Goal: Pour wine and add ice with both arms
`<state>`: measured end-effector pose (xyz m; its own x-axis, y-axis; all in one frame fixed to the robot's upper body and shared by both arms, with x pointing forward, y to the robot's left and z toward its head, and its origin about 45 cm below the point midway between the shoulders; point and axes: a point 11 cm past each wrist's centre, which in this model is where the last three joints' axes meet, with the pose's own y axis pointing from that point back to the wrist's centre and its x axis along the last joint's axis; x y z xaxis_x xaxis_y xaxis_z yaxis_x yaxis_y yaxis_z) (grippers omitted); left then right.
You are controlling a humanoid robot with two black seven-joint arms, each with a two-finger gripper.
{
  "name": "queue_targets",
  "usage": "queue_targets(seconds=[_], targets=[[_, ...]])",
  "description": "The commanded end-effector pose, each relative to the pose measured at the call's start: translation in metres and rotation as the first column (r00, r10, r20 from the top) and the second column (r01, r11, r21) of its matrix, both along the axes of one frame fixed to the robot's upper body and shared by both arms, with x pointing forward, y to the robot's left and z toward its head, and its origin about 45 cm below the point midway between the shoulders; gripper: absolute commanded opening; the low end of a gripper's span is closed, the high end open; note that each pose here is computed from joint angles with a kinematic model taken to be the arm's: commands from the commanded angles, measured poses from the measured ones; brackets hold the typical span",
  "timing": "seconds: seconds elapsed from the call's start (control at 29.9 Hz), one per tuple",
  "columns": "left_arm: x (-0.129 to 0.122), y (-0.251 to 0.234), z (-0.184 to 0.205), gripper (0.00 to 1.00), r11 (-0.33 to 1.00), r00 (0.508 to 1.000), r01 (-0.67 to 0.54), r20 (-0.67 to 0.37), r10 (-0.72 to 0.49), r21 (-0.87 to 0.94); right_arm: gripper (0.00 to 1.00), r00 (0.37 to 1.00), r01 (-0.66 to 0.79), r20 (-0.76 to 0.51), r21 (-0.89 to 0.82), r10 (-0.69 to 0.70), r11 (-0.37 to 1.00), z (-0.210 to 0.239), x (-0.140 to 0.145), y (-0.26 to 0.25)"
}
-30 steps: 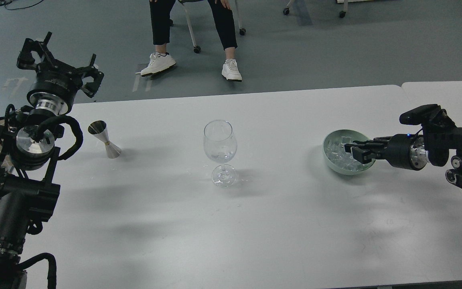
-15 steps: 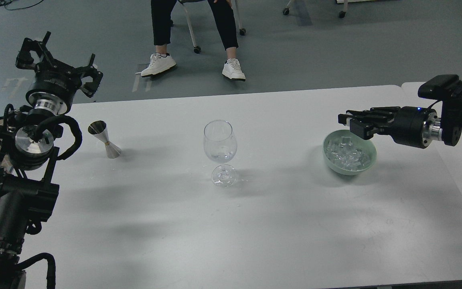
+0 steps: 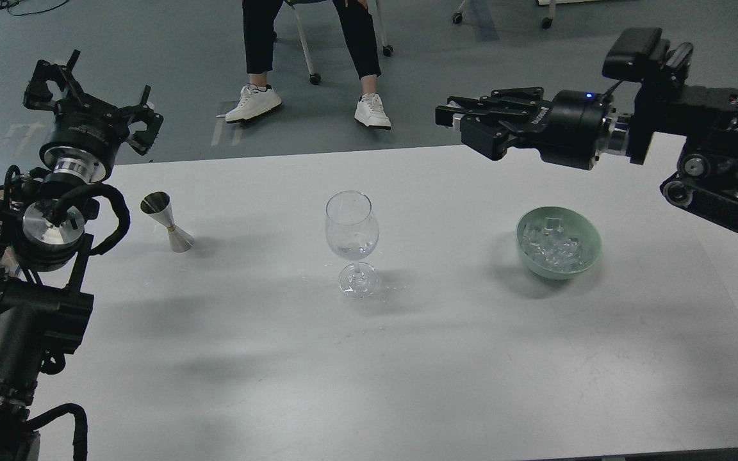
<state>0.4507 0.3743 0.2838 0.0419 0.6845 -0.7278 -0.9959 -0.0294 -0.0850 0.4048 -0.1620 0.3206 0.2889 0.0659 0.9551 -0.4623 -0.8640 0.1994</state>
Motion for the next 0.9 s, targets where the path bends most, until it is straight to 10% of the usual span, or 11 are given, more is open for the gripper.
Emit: queue_targets(seconds=[0.0, 0.87], targets=[[0.001, 0.002, 0.005, 0.96, 1.0, 1.0, -0.004, 0.007, 0.004, 0.001, 0.09, 0.998, -0.068, 0.001, 0.0, 0.068, 0.998, -0.011, -0.002, 0.039], [-0.001, 0.011, 0.009, 0.96, 1.0, 1.0, -0.022, 0.019, 0.022, 0.0, 0.12, 0.991, -0.132, -0.027, -0.031, 0.131, 0.991, -0.051, -0.006, 0.09]])
